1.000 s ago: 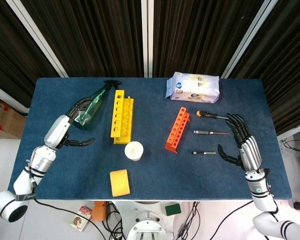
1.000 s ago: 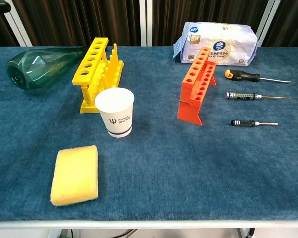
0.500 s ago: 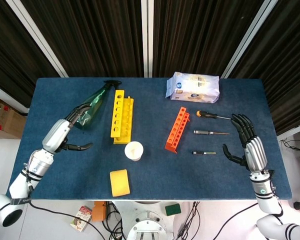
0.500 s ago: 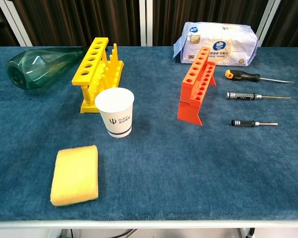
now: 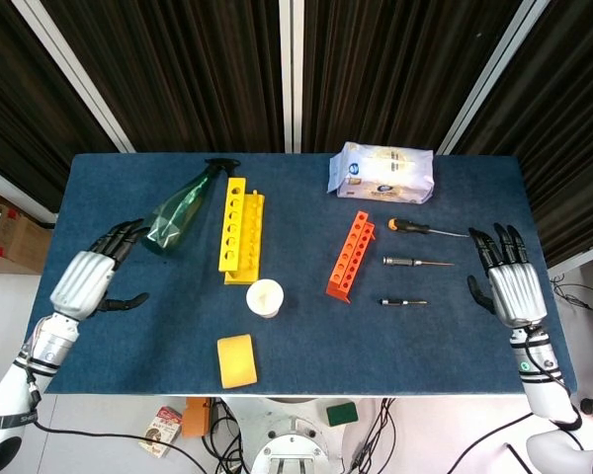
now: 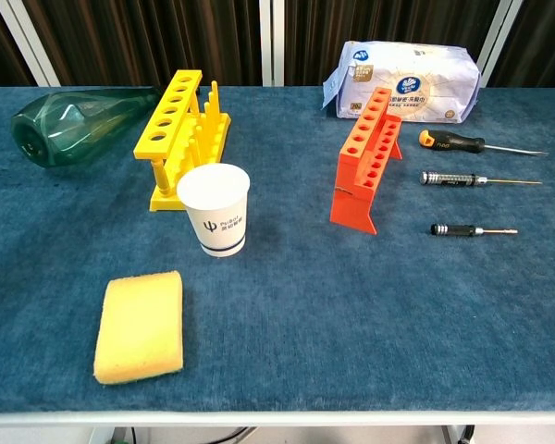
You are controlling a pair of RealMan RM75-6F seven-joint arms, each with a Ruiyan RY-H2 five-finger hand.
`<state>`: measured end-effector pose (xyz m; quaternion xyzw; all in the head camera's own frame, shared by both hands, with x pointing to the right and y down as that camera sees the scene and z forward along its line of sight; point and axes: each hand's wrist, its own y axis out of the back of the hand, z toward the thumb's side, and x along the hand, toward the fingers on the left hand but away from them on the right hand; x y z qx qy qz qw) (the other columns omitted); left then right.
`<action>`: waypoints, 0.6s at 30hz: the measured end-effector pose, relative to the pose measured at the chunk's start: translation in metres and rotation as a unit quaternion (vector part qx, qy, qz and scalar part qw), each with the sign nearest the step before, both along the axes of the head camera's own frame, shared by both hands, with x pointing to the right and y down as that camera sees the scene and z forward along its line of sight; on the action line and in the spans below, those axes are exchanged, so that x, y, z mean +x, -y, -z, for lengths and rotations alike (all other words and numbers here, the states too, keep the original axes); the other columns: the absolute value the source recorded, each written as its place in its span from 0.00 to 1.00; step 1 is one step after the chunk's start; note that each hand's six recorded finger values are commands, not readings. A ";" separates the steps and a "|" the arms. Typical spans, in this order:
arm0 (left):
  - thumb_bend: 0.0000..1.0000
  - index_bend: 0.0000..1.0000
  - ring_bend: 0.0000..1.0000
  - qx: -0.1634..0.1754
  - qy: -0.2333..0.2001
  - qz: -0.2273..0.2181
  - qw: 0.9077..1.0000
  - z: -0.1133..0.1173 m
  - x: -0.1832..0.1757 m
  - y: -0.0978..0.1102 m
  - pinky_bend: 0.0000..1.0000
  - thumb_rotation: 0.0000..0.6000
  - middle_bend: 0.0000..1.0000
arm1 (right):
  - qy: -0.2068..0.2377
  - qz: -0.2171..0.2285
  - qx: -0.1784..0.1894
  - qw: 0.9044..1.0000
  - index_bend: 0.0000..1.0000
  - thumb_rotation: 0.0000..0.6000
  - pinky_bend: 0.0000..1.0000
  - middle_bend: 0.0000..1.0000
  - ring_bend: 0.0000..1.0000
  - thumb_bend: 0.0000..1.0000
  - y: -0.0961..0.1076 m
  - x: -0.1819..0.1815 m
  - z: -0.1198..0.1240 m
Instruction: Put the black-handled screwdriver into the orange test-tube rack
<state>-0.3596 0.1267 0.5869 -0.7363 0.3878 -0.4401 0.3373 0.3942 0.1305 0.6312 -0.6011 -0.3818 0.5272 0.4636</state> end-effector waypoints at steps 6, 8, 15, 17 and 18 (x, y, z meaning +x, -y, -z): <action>0.15 0.09 0.01 0.019 0.043 0.034 0.998 -0.003 -0.029 -0.016 0.17 1.00 0.02 | -0.109 -0.040 -0.106 0.988 0.20 1.00 0.00 0.23 0.00 0.40 0.006 0.017 -0.034; 0.15 0.09 0.01 0.019 0.039 0.045 0.998 -0.005 -0.037 -0.020 0.17 1.00 0.02 | -0.121 -0.044 -0.125 0.984 0.22 1.00 0.00 0.23 0.00 0.40 0.010 0.015 -0.043; 0.15 0.09 0.01 0.019 0.031 0.062 0.997 -0.009 -0.050 -0.028 0.17 1.00 0.02 | -0.108 -0.034 -0.168 0.979 0.22 1.00 0.00 0.23 0.00 0.40 0.025 -0.029 -0.073; 0.15 0.09 0.01 0.018 0.028 0.061 0.998 -0.009 -0.051 -0.028 0.17 1.00 0.02 | -0.100 -0.033 -0.175 0.979 0.22 1.00 0.00 0.22 0.00 0.40 0.026 -0.041 -0.080; 0.15 0.09 0.01 0.018 0.027 0.060 0.998 -0.009 -0.051 -0.028 0.17 1.00 0.02 | -0.097 -0.030 -0.179 0.979 0.22 1.00 0.00 0.22 0.00 0.40 0.028 -0.049 -0.084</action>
